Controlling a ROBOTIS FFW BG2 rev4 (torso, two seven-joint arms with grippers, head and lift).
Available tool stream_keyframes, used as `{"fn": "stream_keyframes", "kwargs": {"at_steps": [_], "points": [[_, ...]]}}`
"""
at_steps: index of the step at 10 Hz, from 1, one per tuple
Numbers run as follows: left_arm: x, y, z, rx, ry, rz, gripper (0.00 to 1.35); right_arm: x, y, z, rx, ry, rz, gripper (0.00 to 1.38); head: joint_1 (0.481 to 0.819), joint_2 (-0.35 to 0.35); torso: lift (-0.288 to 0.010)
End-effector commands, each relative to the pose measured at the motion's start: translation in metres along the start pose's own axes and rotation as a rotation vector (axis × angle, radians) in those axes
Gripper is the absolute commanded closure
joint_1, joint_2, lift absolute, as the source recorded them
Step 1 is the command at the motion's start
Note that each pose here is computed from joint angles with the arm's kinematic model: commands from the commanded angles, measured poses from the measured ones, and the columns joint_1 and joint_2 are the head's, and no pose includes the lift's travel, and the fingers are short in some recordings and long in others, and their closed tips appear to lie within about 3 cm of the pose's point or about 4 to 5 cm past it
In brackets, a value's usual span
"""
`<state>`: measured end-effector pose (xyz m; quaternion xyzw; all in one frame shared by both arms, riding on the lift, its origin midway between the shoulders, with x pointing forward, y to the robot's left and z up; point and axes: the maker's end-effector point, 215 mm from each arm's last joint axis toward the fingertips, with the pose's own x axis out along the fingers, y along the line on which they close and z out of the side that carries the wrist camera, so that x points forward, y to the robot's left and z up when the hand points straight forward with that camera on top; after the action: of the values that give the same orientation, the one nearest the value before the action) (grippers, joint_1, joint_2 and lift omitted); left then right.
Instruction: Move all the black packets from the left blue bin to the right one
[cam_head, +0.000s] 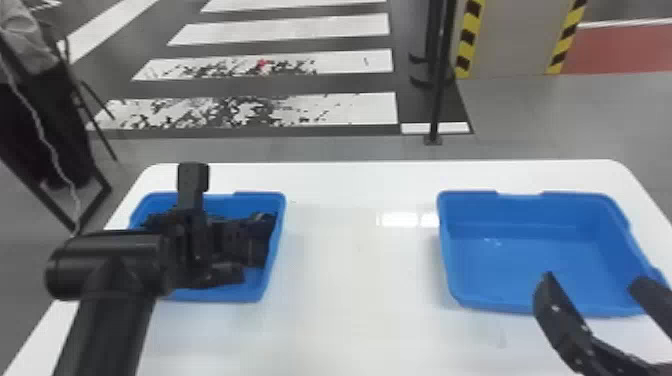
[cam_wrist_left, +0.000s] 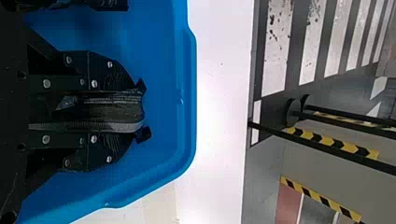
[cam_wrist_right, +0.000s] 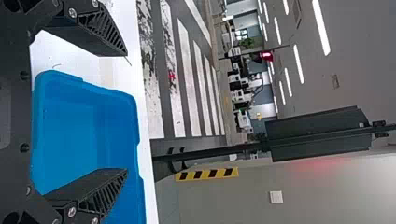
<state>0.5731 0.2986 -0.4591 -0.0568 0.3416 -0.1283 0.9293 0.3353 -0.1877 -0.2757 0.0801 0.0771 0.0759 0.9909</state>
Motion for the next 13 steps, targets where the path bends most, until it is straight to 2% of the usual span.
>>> {"fn": "stream_keyframes", "kwargs": {"at_steps": [1,3,5,6,9,12,13], "points": [[-0.027,0.002,0.006,-0.002,-0.027,0.017,1.21,0.000,0.000,0.000,0.002,0.000,0.002,0.14,0.695,0.135,-0.154],[-0.077,-0.010,0.026,0.001,-0.127,0.003,1.21,0.000,0.002,0.001,0.006,-0.002,0.010,0.14,0.695,0.150,-0.154],[-0.123,-0.042,0.059,0.012,-0.289,-0.061,1.21,0.005,0.013,0.011,0.013,-0.027,0.060,0.14,0.695,0.164,-0.154],[-0.137,-0.070,0.082,0.006,-0.417,-0.135,1.21,0.009,0.020,0.018,0.008,-0.046,0.094,0.15,0.695,0.165,-0.154],[-0.159,-0.142,0.112,-0.034,-0.628,-0.298,1.21,0.023,0.044,0.024,0.001,-0.056,0.200,0.16,0.695,0.123,-0.154],[-0.173,-0.211,0.127,-0.122,-0.730,-0.470,1.21,0.035,0.071,0.020,0.006,-0.043,0.295,0.16,0.695,0.075,-0.154],[-0.173,-0.236,0.126,-0.154,-0.721,-0.538,1.21,0.039,0.081,0.018,0.004,-0.038,0.328,0.16,0.695,0.057,-0.154]]}}
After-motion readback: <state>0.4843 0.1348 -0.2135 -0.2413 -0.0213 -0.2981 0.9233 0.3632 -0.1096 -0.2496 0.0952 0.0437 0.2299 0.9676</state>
